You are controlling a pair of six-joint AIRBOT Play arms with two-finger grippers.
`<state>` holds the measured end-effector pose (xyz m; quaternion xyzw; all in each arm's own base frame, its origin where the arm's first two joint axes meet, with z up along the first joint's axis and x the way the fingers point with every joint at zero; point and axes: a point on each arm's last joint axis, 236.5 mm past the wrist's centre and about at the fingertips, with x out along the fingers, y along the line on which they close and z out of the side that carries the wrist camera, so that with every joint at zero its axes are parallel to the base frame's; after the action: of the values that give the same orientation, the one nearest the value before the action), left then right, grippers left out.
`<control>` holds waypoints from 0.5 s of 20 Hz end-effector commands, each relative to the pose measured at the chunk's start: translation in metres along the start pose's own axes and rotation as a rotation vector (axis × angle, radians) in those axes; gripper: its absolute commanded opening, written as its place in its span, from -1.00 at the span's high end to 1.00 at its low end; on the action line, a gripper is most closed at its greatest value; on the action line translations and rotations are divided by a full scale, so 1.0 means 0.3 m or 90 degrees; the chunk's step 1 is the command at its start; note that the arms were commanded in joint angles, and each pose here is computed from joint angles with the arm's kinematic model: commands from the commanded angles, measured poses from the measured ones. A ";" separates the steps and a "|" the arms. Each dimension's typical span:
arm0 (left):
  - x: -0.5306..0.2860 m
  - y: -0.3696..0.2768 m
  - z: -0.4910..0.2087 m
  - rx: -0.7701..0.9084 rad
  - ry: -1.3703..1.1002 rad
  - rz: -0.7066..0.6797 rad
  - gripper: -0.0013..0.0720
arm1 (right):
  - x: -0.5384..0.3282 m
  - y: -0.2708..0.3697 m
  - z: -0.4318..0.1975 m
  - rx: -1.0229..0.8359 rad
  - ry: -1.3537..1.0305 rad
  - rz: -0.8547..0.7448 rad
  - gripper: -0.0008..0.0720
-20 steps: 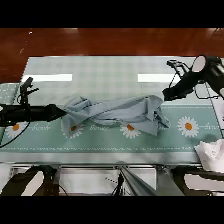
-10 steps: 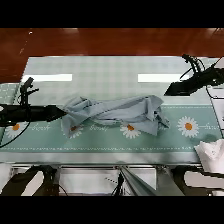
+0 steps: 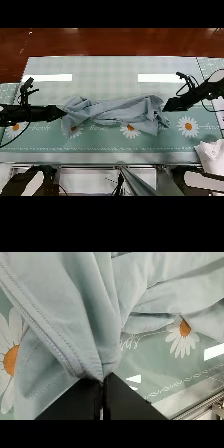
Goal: Fold the shirts.
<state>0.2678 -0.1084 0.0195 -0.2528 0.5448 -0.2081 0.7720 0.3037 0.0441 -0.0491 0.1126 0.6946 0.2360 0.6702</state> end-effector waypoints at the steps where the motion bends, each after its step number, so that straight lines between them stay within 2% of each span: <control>1: 0.000 0.000 -0.001 0.000 0.001 0.000 0.90 | 0.074 0.014 -0.122 0.006 0.040 0.020 -0.48; 6: 0.000 0.000 -0.001 0.000 0.001 0.000 0.91 | 0.134 0.035 -0.087 0.036 -0.008 0.046 -0.48; 10: 0.000 0.000 -0.001 0.000 0.001 0.000 0.91 | 0.223 0.086 -0.054 -0.003 -0.019 0.018 -0.47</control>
<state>0.2676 -0.1086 0.0195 -0.2528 0.5451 -0.2084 0.7717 0.2726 0.0787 -0.0854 0.1353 0.6937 0.2466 0.6631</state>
